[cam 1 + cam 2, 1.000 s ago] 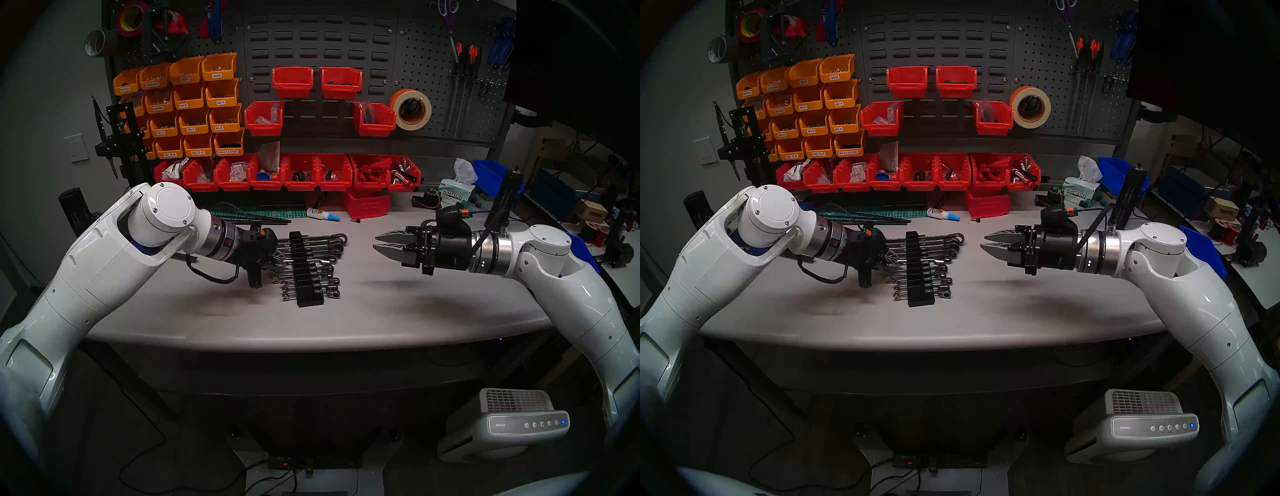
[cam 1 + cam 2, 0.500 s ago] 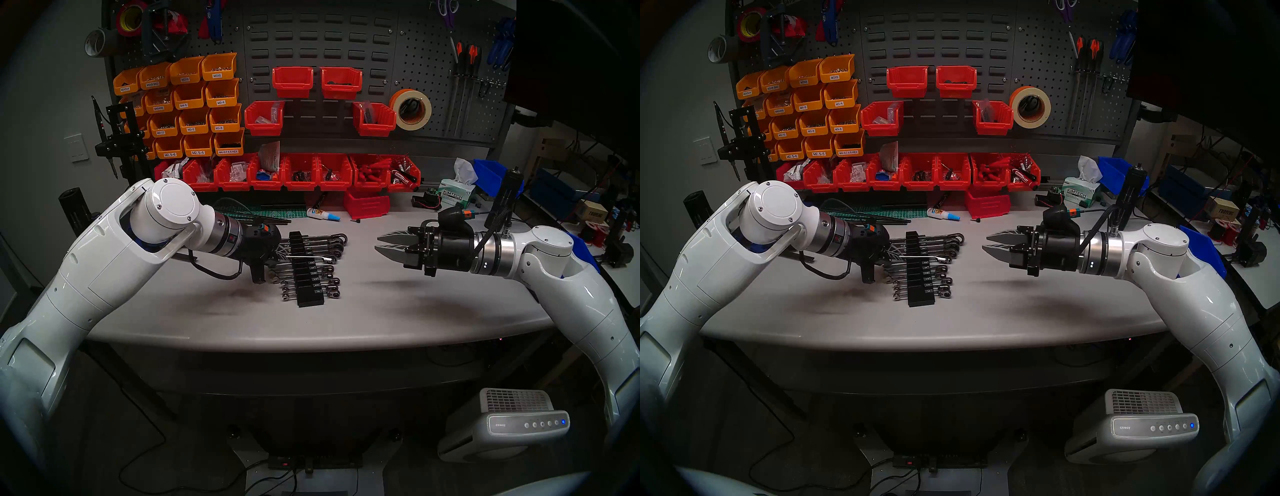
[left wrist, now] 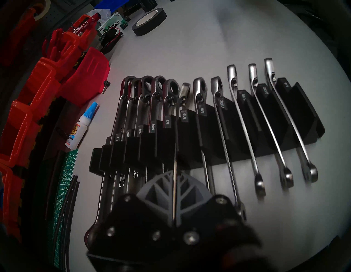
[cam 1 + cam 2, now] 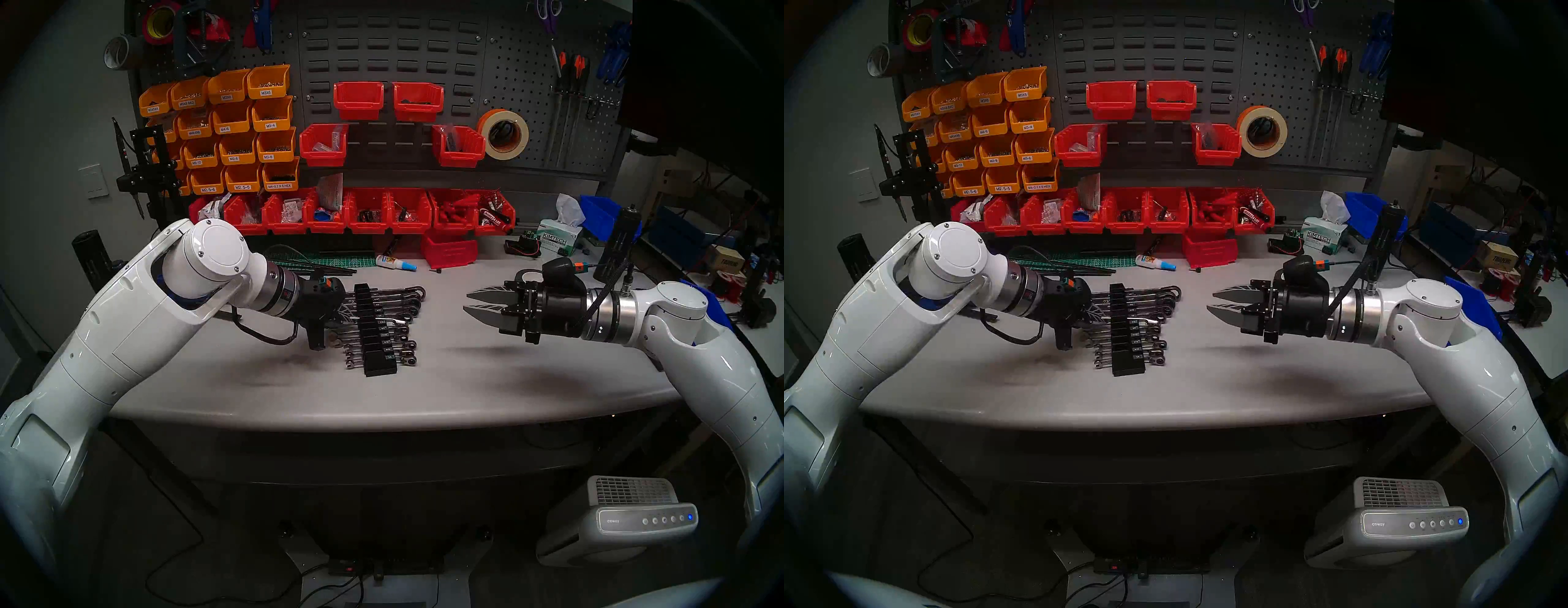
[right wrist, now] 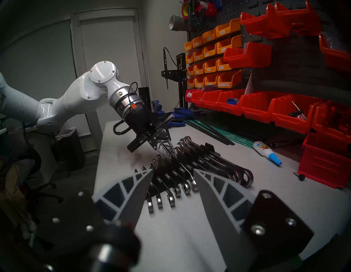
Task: Put the wrenches on the table into the correct slot in the case
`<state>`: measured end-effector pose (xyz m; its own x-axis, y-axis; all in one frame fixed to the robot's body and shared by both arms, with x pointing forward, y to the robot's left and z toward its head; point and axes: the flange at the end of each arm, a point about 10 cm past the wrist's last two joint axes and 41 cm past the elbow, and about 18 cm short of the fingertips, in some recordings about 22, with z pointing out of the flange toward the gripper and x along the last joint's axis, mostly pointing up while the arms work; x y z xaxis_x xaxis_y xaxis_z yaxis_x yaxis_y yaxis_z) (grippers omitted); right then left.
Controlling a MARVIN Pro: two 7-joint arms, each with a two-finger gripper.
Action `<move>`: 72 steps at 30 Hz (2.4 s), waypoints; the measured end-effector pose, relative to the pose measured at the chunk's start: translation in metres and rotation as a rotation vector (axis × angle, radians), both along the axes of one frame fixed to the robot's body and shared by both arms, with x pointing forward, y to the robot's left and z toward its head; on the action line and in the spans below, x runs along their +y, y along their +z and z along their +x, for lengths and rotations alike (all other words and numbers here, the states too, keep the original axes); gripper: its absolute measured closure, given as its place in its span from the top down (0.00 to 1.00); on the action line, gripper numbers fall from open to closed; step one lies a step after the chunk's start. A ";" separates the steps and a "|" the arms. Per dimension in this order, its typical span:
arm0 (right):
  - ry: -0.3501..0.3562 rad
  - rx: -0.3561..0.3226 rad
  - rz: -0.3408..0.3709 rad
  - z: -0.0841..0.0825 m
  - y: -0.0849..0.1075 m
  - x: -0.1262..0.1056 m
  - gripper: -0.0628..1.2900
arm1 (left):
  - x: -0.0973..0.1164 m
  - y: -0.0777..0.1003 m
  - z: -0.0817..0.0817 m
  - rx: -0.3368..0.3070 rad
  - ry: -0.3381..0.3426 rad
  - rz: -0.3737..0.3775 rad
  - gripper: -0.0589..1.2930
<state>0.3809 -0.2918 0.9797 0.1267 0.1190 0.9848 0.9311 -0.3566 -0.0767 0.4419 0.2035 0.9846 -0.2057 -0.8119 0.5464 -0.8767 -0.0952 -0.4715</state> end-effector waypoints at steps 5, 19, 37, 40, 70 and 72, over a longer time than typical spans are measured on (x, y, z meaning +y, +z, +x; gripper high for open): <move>-0.001 -0.002 -0.001 0.000 0.000 -0.001 0.52 | -0.001 0.000 0.000 -0.005 -0.001 -0.002 0.06; 0.004 -0.002 -0.001 -0.001 0.001 -0.001 0.56 | -0.001 0.002 0.001 -0.013 0.003 -0.001 0.23; 0.017 -0.007 -0.002 -0.003 0.003 -0.001 0.59 | 0.008 0.015 0.001 -0.020 0.041 0.016 0.54; 0.018 -0.008 -0.002 -0.004 0.004 -0.002 0.59 | 0.008 0.017 0.001 -0.020 0.043 0.019 0.71; 0.024 -0.016 -0.005 -0.011 0.003 -0.004 0.59 | -0.008 0.080 -0.009 -0.127 0.120 -0.126 0.86; 0.026 -0.019 -0.004 -0.011 0.004 -0.004 0.59 | -0.008 0.085 -0.010 -0.123 0.125 -0.150 0.86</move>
